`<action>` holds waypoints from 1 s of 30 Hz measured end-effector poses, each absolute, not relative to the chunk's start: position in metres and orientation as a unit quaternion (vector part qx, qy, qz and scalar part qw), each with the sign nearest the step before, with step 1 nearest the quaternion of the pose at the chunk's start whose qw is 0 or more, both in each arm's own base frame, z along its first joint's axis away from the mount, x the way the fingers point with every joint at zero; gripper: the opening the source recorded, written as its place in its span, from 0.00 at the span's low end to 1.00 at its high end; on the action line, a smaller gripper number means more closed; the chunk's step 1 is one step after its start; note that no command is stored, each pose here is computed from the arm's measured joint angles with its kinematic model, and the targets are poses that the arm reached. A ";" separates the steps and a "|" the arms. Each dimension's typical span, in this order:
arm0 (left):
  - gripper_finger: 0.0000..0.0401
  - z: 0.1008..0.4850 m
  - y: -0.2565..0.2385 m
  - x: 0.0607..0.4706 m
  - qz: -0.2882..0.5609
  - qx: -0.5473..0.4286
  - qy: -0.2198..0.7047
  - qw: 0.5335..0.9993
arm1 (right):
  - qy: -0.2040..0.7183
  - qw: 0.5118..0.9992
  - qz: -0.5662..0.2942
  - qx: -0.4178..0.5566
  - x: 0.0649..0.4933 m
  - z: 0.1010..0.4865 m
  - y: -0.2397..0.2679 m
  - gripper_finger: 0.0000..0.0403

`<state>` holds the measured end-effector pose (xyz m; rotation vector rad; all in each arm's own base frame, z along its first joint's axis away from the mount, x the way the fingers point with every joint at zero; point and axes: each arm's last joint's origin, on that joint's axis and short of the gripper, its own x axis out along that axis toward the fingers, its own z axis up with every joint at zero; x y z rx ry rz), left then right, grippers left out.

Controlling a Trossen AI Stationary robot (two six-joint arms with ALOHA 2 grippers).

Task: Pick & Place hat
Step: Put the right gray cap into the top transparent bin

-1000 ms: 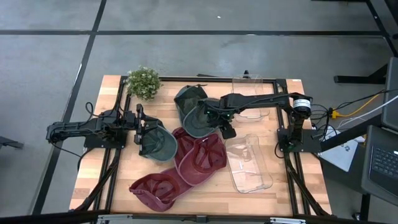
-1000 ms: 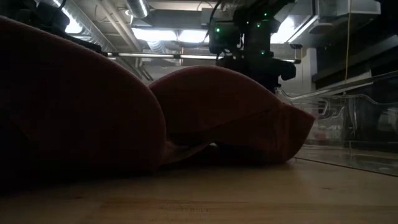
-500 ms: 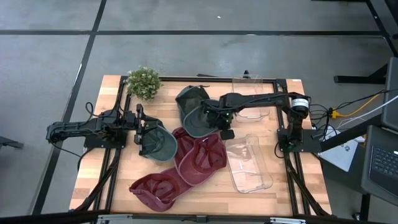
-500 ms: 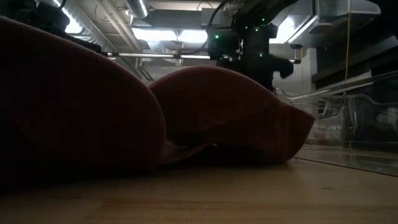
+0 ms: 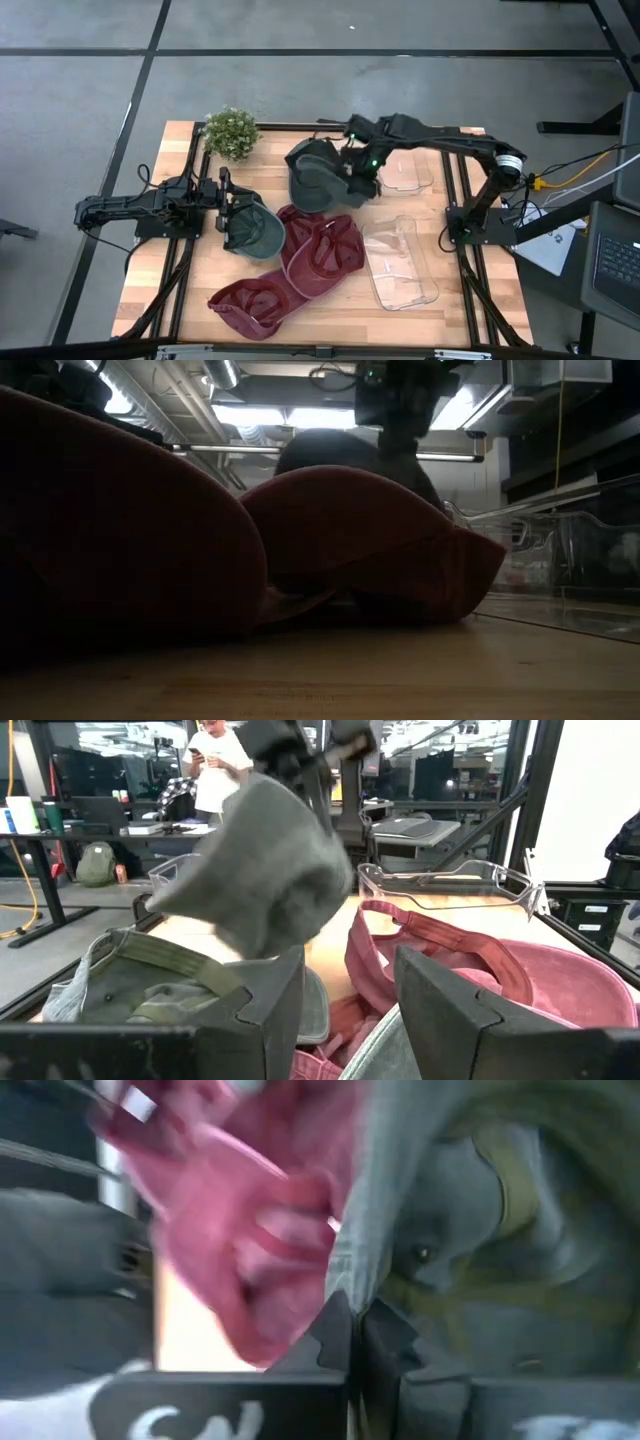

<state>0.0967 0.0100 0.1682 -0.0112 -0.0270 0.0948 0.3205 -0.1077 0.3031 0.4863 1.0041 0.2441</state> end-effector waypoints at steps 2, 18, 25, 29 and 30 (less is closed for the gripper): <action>0.38 0.168 0.010 0.097 0.047 -0.006 -0.014 0.999 | 0.445 0.847 0.131 0.258 0.320 0.316 -0.111 0.01; 0.38 0.184 0.009 0.095 -0.007 -0.370 -0.101 0.923 | 0.227 0.907 0.112 0.337 0.338 0.405 -0.135 0.03; 0.38 0.198 0.009 0.094 -0.005 -0.329 -0.135 0.934 | 0.160 0.903 0.065 0.394 0.344 0.418 -0.140 0.03; 0.38 0.232 0.011 0.093 0.032 -0.195 -0.158 0.967 | 0.145 0.897 0.066 0.413 0.345 0.422 -0.141 0.03; 0.38 0.242 0.011 0.094 0.045 -0.156 -0.155 0.974 | 0.144 0.896 0.067 0.415 0.345 0.423 -0.141 0.03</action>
